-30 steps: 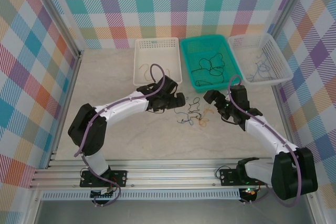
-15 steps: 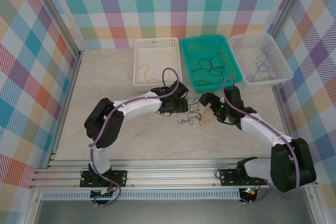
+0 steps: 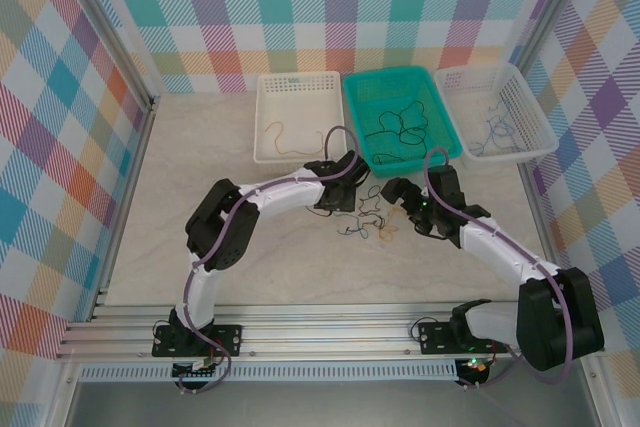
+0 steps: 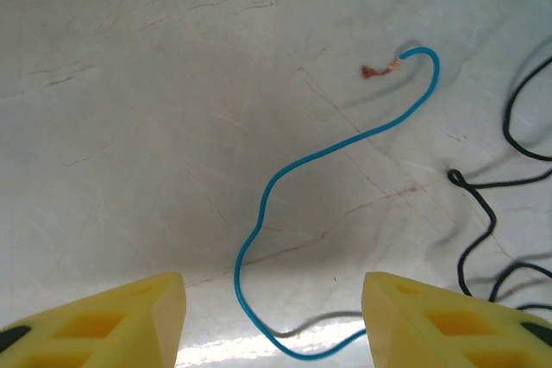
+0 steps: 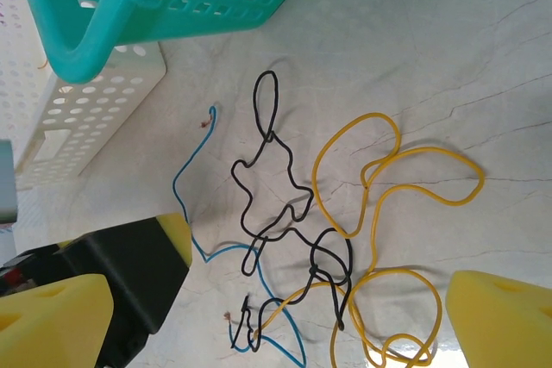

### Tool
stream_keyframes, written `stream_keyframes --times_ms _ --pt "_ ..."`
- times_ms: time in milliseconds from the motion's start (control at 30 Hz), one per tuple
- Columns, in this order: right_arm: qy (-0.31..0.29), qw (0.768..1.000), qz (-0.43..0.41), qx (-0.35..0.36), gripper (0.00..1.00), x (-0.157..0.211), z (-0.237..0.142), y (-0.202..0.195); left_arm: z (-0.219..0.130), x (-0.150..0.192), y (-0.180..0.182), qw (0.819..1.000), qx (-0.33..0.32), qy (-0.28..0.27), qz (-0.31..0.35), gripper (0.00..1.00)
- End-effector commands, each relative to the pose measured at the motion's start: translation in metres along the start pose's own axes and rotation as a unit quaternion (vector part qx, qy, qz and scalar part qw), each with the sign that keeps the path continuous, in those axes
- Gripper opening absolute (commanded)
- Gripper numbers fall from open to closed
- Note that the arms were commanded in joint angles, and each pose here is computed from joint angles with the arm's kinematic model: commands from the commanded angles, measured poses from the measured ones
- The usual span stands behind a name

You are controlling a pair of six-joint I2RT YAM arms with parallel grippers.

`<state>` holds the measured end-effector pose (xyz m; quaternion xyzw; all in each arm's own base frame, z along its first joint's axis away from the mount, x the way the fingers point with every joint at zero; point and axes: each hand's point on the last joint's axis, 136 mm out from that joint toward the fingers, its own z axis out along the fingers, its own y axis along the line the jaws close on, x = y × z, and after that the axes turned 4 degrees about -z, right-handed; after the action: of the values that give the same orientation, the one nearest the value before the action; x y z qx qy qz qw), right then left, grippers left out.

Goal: Untangle the cables

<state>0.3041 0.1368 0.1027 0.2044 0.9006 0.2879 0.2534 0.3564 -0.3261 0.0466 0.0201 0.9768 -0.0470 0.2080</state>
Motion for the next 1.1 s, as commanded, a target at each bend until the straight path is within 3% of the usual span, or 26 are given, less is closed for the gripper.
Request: stream_keyframes --times_ms 0,267,633,1067 --pt "-0.002 1.000 -0.008 0.001 0.99 0.000 -0.003 0.003 0.001 -0.003 0.001 0.999 -0.020 -0.002 0.033 0.48" --pt "-0.003 1.000 -0.009 0.003 0.99 0.000 -0.004 0.002 0.013 -0.008 0.007 0.997 -0.054 -0.012 0.055 0.31" --pt "-0.013 1.000 -0.012 0.006 0.99 -0.002 -0.011 0.001 0.026 -0.012 0.006 0.995 -0.071 -0.013 0.074 0.29" --pt "-0.015 1.000 -0.012 0.008 0.99 -0.002 -0.012 0.000 0.036 -0.008 0.004 0.994 -0.072 -0.004 0.080 0.08"
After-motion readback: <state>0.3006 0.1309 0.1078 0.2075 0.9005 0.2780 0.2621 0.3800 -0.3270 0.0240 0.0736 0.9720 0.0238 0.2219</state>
